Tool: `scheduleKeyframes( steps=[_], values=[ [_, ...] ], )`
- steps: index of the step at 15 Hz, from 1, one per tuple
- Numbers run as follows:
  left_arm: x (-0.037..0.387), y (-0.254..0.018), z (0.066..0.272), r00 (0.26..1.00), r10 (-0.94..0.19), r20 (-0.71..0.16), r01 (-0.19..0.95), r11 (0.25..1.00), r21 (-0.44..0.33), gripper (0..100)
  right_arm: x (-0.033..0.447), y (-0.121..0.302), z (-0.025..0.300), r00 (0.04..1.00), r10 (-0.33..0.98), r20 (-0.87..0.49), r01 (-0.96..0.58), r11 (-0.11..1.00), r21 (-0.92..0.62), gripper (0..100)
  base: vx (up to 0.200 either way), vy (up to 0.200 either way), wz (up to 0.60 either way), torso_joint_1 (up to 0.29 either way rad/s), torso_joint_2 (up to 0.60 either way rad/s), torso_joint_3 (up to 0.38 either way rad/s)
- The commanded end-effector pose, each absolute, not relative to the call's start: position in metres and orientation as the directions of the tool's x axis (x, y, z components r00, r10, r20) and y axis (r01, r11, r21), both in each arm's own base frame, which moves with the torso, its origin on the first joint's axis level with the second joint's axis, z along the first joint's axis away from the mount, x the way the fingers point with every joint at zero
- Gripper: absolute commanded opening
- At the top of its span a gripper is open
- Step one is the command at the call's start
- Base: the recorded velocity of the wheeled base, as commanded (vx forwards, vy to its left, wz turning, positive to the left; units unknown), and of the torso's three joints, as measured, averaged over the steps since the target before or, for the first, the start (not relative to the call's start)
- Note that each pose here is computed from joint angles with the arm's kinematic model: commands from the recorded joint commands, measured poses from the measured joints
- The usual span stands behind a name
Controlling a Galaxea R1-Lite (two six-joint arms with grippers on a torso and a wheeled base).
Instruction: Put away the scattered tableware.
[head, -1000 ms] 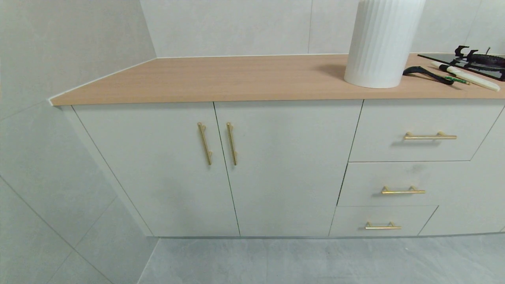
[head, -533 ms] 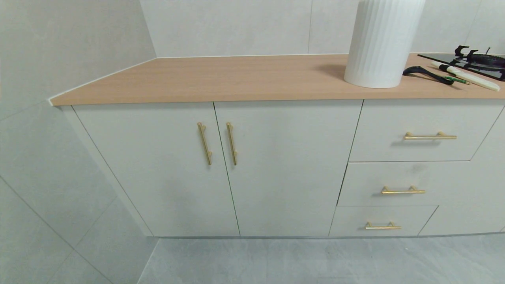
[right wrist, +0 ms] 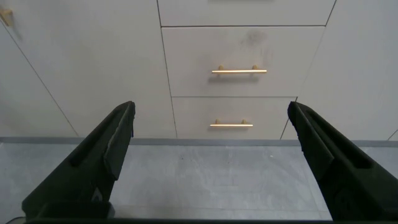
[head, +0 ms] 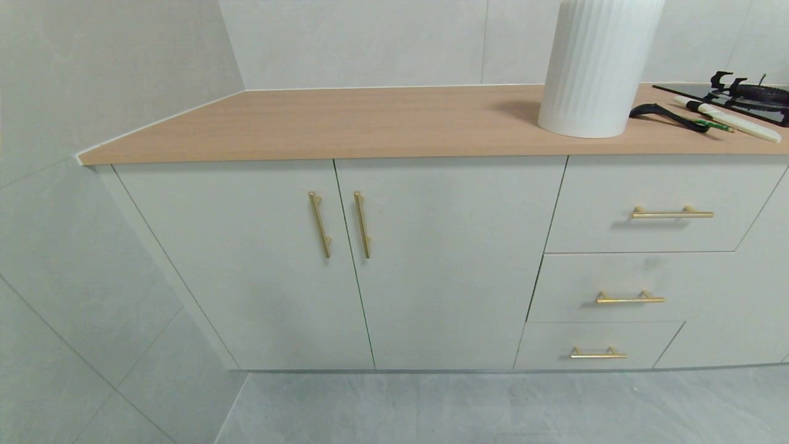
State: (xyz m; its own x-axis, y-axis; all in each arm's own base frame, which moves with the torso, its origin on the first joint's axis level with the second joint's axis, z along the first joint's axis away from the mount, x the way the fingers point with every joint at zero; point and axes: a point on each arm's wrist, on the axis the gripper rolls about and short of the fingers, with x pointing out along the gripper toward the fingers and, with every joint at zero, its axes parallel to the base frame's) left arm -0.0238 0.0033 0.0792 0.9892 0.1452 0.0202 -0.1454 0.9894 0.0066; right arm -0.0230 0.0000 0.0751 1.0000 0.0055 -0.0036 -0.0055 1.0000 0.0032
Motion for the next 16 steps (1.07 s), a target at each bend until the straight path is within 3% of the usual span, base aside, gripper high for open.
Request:
scheduleKeyframes(
  steps=[1, 11, 16],
  values=[
    [-0.0227, -0.0013, 0.0754, 0.998, -0.060, -0.003, 0.060, 0.998, 0.027, 100, -0.0228, 0.0000, 0.0753, 1.000, 0.006, -0.006, -0.006, 1.000, 0.003, 100, 0.000, 0.000, 0.00, 0.000, 0.00, 0.000],
    [-0.0227, -0.0011, 0.0754, 0.999, -0.051, -0.003, 0.051, 0.999, 0.017, 100, -0.0229, 0.0001, 0.0751, 1.000, 0.011, -0.006, -0.011, 1.000, 0.003, 100, 0.000, 0.000, 0.00, 0.000, 0.00, 0.000],
    [-0.0227, -0.0011, 0.0754, 0.999, -0.051, -0.003, 0.051, 0.999, 0.015, 100, -0.0229, 0.0001, 0.0753, 1.000, 0.009, -0.005, -0.009, 1.000, 0.006, 100, 0.000, -0.200, 0.00, 0.002, 0.00, 0.000]
  ],
)
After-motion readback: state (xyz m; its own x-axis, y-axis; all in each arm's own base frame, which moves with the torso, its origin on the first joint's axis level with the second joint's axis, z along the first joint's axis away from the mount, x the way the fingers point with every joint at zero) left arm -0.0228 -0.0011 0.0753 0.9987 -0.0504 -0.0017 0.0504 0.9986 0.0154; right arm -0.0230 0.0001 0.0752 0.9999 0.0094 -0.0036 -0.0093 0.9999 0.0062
